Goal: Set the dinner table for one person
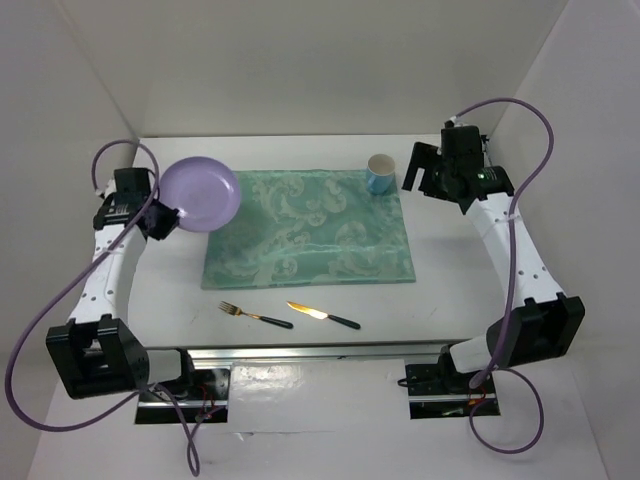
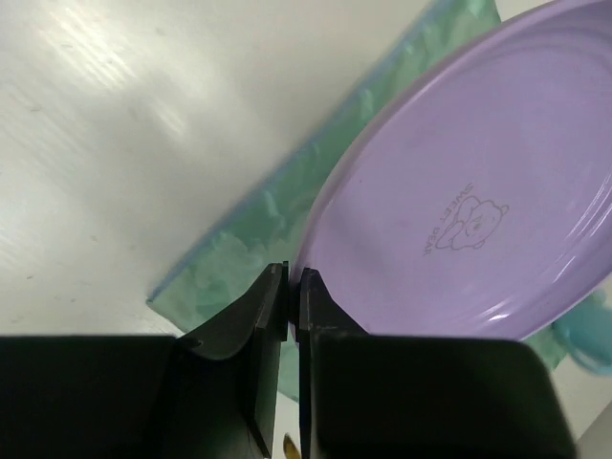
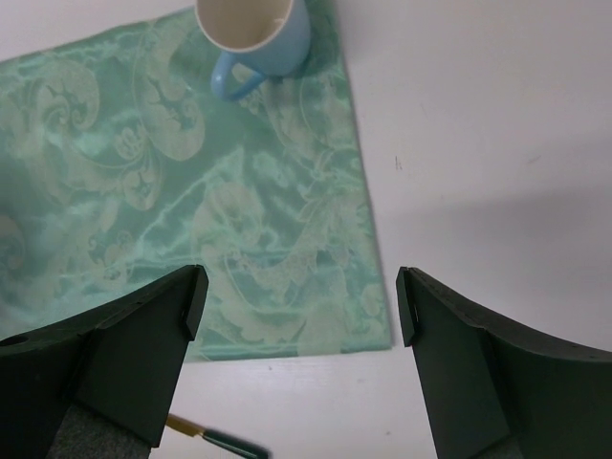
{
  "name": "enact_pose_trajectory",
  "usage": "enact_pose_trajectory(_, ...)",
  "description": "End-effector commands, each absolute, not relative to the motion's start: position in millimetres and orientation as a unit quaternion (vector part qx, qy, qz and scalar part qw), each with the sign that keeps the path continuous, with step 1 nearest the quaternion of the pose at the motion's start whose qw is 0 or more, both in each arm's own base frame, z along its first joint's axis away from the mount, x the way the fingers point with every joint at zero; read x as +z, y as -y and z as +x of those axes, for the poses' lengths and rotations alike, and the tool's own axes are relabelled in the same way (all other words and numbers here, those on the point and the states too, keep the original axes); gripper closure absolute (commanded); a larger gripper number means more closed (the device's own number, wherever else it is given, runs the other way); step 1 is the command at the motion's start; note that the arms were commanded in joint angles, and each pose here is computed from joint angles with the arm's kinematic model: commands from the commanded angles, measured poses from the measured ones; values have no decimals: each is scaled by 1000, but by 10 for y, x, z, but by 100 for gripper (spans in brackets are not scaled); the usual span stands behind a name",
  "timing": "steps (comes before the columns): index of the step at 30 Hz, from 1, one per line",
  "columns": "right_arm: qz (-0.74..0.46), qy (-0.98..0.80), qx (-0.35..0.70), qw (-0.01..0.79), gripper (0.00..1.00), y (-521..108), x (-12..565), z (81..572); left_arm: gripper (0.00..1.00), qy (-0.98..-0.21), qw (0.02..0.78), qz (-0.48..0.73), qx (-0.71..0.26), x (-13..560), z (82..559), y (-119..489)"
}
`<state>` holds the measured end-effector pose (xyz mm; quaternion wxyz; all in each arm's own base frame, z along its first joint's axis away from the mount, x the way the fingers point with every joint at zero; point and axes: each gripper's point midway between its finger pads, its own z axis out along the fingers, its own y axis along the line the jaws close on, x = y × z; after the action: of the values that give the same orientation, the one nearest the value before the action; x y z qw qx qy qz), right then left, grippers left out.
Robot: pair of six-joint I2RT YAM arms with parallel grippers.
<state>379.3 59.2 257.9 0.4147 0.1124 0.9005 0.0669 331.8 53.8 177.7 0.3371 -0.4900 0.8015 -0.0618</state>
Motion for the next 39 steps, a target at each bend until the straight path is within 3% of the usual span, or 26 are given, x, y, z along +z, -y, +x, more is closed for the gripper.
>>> enact_pose_trajectory(1, 118, -902, 61, 412, 7, -556, 2542, 3632, 100, -827, 337, -445, -66, 1850, 3464, -275)
enact_pose_trajectory(9, 135, -906, 56, 397, 7, -390, 2403, 3374, 100, -893, 275, -341, -99, 1468, 3978, 877)
enact_pose_trajectory(22, 90, -932, 99, 337, 7, -565, 1922, 2915, 100, -925, 223, -292, -99, 784, 4252, 1613)
enact_pose_trajectory(28, 16, -940, 160, 302, 9, -970, 1761, 2770, 100, -932, 201, -279, -114, 613, 4203, 1818)
enact_pose_trajectory(32, -76, -935, 177, 298, 16, -1543, 1611, 2658, 100, -939, 185, -269, -110, 507, 4184, 1927)
enact_pose_trajectory(33, -90, -935, 171, 297, 16, -1620, 1576, 2643, 97, -942, 179, -264, -104, 475, 4171, 1918)
enact_pose_trajectory(34, -106, -936, 169, 289, 16, -1706, 1529, 2597, 85, -944, 172, -264, -98, 444, 4152, 1911)
enact_pose_trajectory(35, -114, -939, 163, 281, 16, -1773, 1473, 2561, 61, -945, 169, -266, -87, 417, 4141, 1880)
enact_pose_trajectory(39, -189, -943, 135, 237, 31, -2166, 1079, 2299, 24, -949, 175, -252, -67, 497, 4085, 1834)
